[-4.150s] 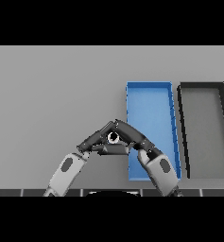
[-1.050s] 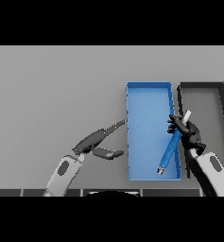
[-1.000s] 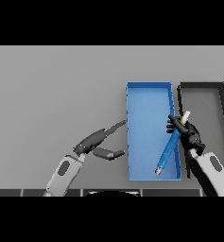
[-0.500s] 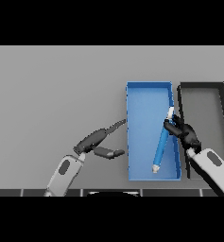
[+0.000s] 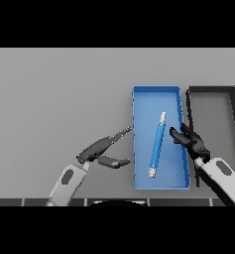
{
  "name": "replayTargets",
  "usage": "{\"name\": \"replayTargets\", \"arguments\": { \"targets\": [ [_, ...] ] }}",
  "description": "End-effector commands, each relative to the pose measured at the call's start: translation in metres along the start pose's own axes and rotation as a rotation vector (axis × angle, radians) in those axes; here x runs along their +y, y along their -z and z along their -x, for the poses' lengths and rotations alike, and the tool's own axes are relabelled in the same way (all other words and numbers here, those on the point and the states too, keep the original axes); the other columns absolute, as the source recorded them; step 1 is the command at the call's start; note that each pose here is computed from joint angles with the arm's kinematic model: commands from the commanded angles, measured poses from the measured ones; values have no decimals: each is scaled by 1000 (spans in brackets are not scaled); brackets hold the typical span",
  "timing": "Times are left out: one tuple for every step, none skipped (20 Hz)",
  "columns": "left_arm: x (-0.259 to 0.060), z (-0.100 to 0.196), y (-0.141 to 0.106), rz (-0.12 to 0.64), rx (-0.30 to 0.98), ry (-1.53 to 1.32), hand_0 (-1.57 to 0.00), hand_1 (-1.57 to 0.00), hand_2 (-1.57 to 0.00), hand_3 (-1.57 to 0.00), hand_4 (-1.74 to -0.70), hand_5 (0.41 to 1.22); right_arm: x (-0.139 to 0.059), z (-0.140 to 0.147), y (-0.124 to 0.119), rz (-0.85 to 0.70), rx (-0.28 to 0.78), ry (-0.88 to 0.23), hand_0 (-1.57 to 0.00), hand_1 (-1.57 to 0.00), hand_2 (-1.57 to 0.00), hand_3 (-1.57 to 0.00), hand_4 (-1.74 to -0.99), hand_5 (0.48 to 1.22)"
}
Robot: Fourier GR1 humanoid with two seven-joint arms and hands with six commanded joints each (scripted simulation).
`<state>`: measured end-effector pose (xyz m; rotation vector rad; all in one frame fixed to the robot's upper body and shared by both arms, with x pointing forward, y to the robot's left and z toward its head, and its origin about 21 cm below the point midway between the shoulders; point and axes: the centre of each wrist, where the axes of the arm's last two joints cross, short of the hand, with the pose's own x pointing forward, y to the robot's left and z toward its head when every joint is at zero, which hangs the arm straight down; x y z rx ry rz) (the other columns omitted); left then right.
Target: Pick up the blue pipe and place it into the blue bin.
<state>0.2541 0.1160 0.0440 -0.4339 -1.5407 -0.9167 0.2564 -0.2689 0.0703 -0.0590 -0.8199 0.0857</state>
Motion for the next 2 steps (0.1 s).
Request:
{"name": "replayTargets", "arguments": {
  "targets": [
    [0, 2, -2, 3, -5, -6, 1, 1, 1, 1, -885, 480, 0, 1, 0, -5, -5, -17, -212, -100, -24, -5, -1152, 791],
    [0, 3, -2, 1, -6, -8, 1, 1, 1, 1, -885, 480, -1, -1, 0, -6, -2, -18, -212, -100, -24, -5, -1152, 798]
  ]
}}
